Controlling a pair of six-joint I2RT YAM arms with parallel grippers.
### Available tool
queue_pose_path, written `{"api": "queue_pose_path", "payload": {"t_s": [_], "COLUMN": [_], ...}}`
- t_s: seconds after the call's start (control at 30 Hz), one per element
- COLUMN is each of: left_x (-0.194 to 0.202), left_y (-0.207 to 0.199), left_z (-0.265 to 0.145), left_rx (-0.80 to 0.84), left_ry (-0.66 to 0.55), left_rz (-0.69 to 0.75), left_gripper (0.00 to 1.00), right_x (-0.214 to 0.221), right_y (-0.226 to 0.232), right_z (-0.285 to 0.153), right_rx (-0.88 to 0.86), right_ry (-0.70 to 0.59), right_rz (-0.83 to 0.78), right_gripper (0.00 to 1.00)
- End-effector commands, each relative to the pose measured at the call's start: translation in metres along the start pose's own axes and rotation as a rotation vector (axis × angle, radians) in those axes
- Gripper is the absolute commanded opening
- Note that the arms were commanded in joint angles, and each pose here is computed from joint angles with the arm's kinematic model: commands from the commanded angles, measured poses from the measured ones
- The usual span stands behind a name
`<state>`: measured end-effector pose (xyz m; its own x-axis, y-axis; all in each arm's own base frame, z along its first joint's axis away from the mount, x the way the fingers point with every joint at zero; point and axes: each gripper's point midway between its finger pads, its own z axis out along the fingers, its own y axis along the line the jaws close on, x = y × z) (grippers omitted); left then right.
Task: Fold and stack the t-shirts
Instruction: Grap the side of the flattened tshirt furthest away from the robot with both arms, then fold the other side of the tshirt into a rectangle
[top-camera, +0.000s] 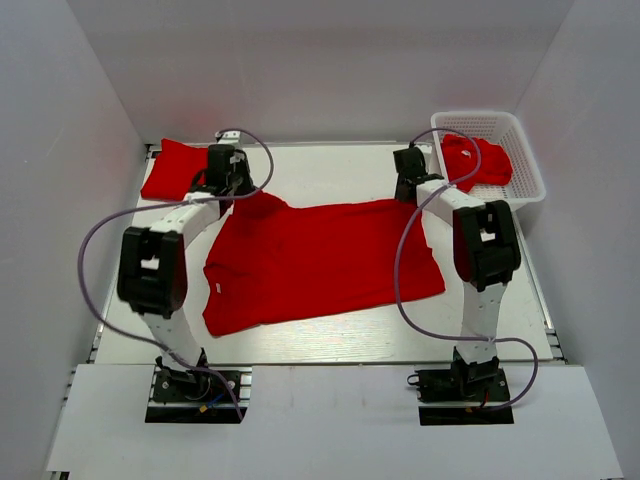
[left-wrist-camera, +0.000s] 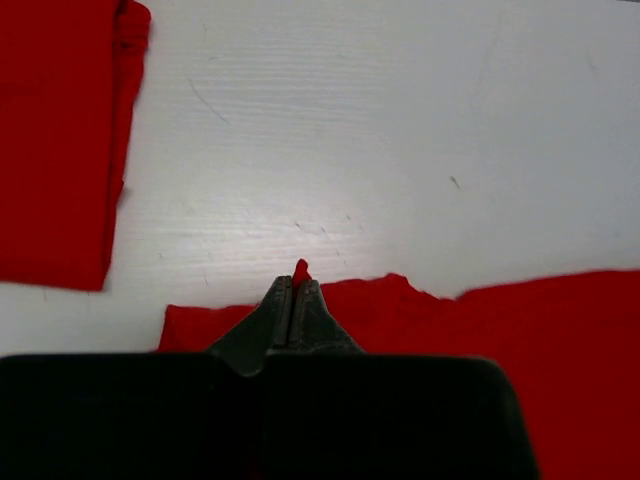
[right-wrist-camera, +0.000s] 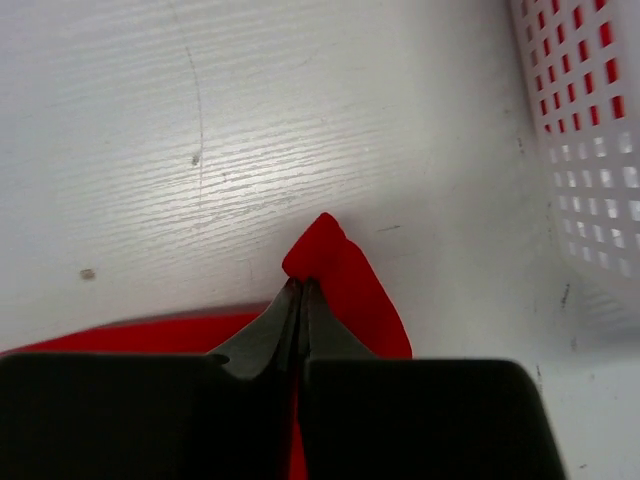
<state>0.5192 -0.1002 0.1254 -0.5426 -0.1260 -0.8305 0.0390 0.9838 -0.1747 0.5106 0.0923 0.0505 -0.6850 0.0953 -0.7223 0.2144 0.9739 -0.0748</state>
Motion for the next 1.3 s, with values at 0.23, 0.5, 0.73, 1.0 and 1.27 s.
{"api": "queue_pose_path", "payload": {"t_s": [0.23,0.5,0.73,1.0,1.27], "left_x": [0.061,0.103,0.158,0.203,0.22], "left_y": [-0.025,-0.015,-0.015,-0.012,-0.012], "left_z": [-0.109,-0.196,-0.23,-0.249,-0.257], "left_rx": [0.16,0.151,0.179,0.165,0.162], "left_ry": [0.112,0.129,0.24,0.344,0.397], "left_rz": [-0.143,-0.231,-0.3,-0.368,-0.408], "left_gripper": [0.0,0.0,0.0,0.0,0.0], "right_x": [-0.036,-0.03,-0.02,0.001,0.01], "right_y": [-0.002,-0.016,-0.027,-0.032,-0.04], "right_z": [-0.039,-0.053,-0.061,-0.07,-0.088], "right_rx": [-0.088,-0.073,-0.071,-0.094,-0.095], "right_ry": [-0.134,-0.134,-0.11,-0.048,-0.015], "right_rz": [0.009,-0.018,-0.019,-0.029,-0.017], "right_gripper": [0.0,0.0,0.0,0.0,0.0]}}
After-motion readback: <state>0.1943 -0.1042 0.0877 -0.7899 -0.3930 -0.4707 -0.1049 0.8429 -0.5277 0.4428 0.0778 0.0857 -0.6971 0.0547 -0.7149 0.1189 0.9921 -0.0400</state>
